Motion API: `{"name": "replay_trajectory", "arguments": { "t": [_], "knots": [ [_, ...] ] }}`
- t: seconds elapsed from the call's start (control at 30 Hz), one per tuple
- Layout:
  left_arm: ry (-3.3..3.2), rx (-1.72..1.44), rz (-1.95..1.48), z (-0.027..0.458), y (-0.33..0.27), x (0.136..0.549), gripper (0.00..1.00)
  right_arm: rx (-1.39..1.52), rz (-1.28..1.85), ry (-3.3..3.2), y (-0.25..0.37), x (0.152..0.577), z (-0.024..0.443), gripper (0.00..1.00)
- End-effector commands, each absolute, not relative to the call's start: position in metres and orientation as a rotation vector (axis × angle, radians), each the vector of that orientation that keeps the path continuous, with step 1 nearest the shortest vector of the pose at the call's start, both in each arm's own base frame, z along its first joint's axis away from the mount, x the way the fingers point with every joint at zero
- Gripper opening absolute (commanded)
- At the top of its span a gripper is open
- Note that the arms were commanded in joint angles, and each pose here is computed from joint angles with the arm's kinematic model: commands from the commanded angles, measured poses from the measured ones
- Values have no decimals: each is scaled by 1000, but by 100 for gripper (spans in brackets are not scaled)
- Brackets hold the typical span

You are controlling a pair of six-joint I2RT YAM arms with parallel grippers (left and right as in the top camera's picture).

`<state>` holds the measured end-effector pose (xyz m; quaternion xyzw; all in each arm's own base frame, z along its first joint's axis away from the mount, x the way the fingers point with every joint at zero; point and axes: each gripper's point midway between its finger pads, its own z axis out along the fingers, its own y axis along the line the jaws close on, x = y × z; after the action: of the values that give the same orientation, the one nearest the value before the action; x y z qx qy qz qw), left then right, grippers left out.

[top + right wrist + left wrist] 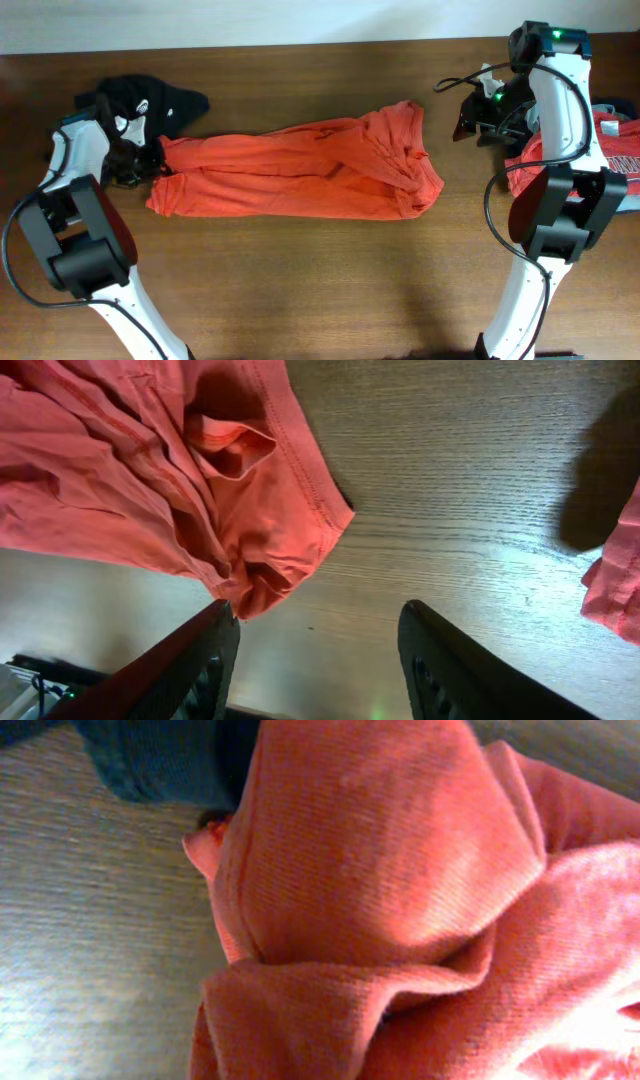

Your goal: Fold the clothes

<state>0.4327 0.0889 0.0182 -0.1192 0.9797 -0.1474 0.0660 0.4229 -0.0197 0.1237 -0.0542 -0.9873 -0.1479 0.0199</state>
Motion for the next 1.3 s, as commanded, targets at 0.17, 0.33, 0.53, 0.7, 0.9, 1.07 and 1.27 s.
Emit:
{"name": "replay_trajectory", "arguments": {
  "t": [0.17, 0.33, 0.53, 0.7, 0.9, 1.07, 1.27],
  "knots": [
    [2851, -193, -361, 79, 67, 444, 1, -158, -479, -3084, -20, 425, 130, 56],
    [2814, -69, -362, 102, 28, 450, 0, -158, -479, -3084, -20, 425, 130, 56],
    [2793, 106, -391, 106, -37, 457, 0, -148, -479, -3083, -17, 425, 130, 56],
    [2759, 215, -413, 109, -80, 461, 1, -126, -478, -3080, -11, 425, 130, 56],
    [2739, 350, -431, 110, -124, 455, 0, -107, -477, -3078, -6, 425, 130, 56],
    [2753, 408, -399, 105, -142, 450, 0, -108, -477, -3078, -6, 425, 130, 56],
    [2789, 471, -409, 86, -162, 442, 0, -108, -477, -3074, -6, 424, 130, 56]
  ]
}}
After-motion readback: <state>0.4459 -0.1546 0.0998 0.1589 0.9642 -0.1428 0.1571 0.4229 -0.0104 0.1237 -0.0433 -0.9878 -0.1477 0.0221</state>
